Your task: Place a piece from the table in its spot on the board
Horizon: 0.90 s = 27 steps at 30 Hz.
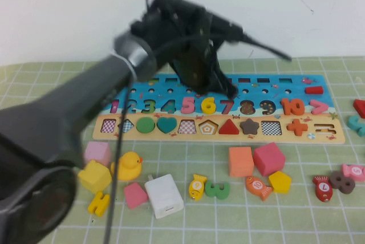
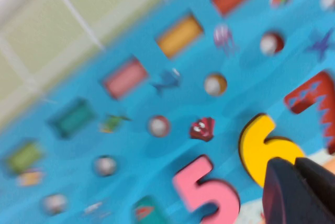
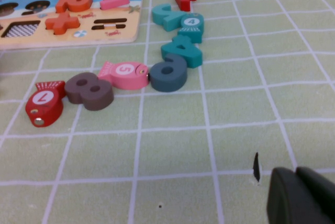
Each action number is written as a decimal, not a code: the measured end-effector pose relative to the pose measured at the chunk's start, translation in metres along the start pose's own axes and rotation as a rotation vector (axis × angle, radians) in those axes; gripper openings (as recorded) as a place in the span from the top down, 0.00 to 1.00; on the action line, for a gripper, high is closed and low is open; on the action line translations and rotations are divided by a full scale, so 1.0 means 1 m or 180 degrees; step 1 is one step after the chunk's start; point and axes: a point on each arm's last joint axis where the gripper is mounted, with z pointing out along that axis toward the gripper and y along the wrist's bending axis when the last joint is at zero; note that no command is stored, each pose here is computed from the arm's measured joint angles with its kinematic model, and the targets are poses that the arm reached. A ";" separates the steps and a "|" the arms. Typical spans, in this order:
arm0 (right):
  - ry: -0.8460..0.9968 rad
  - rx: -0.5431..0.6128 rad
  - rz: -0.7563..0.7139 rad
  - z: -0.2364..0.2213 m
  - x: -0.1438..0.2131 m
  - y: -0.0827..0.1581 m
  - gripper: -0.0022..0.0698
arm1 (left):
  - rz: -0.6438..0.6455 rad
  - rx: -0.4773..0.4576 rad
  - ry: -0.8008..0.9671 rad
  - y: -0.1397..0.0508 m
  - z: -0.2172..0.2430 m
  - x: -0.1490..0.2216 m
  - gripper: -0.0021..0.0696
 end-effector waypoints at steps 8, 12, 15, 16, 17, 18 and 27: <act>0.0000 0.0000 0.0000 0.000 0.000 0.000 0.97 | 0.0249 -0.0340 -0.0755 0.016 -0.152 -0.010 0.97; 0.0000 0.0000 0.0000 0.000 0.000 0.000 0.97 | 0.0495 -0.0423 -0.0881 0.006 -0.220 0.006 0.97; 0.0000 0.0000 0.0000 0.000 0.000 0.000 0.97 | 0.0634 -0.0327 -0.0965 -0.014 -0.256 0.017 0.97; 0.0000 0.0000 0.0000 0.000 0.000 0.000 0.97 | 0.0686 -0.0277 -0.1016 -0.022 -0.266 0.021 0.97; 0.0000 0.0000 0.0000 0.000 0.000 0.000 0.97 | 0.0739 -0.0224 -0.1052 -0.029 -0.275 0.025 0.97; 0.0000 0.0000 0.0000 0.000 0.000 0.000 0.97 | 0.0776 -0.0180 -0.1089 -0.035 -0.282 0.027 0.97; 0.0000 0.0000 0.0000 0.000 0.000 0.000 0.97 | 0.0833 -0.0522 -0.1428 -0.053 -0.339 0.055 0.97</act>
